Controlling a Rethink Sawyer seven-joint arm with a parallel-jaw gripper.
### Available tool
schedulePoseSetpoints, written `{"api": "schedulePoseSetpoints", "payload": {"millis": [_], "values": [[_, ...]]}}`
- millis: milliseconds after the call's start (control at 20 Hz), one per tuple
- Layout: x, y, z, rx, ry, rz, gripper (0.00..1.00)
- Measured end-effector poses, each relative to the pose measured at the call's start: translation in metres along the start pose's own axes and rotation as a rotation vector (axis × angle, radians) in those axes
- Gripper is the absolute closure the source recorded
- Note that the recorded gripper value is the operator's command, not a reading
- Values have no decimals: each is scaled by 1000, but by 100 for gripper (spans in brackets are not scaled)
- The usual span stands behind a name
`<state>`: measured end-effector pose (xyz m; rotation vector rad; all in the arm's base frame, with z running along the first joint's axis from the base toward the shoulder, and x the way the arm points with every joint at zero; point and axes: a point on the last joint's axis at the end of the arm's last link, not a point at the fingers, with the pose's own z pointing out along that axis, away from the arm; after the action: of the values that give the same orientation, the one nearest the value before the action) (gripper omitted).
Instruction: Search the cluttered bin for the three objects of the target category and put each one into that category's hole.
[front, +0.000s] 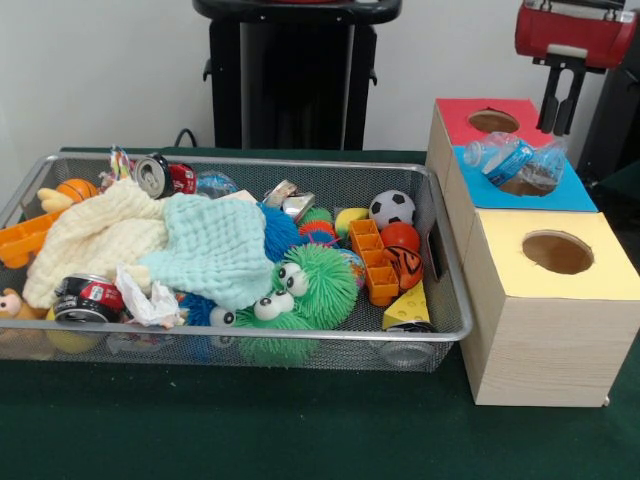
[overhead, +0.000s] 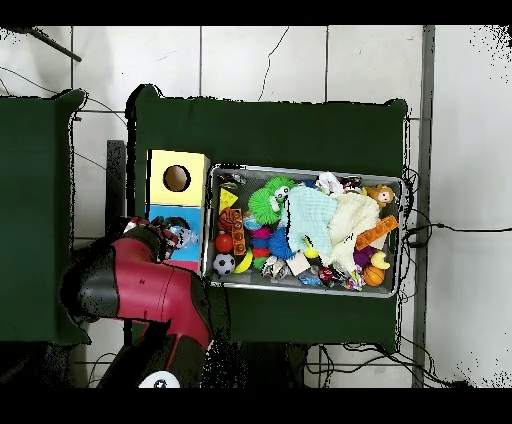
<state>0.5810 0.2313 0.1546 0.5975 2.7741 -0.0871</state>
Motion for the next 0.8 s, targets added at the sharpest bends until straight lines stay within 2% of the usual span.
{"api": "schedulePoseSetpoints", "payload": {"millis": [800], "values": [[15,4,13,16,14,-21,100]]}}
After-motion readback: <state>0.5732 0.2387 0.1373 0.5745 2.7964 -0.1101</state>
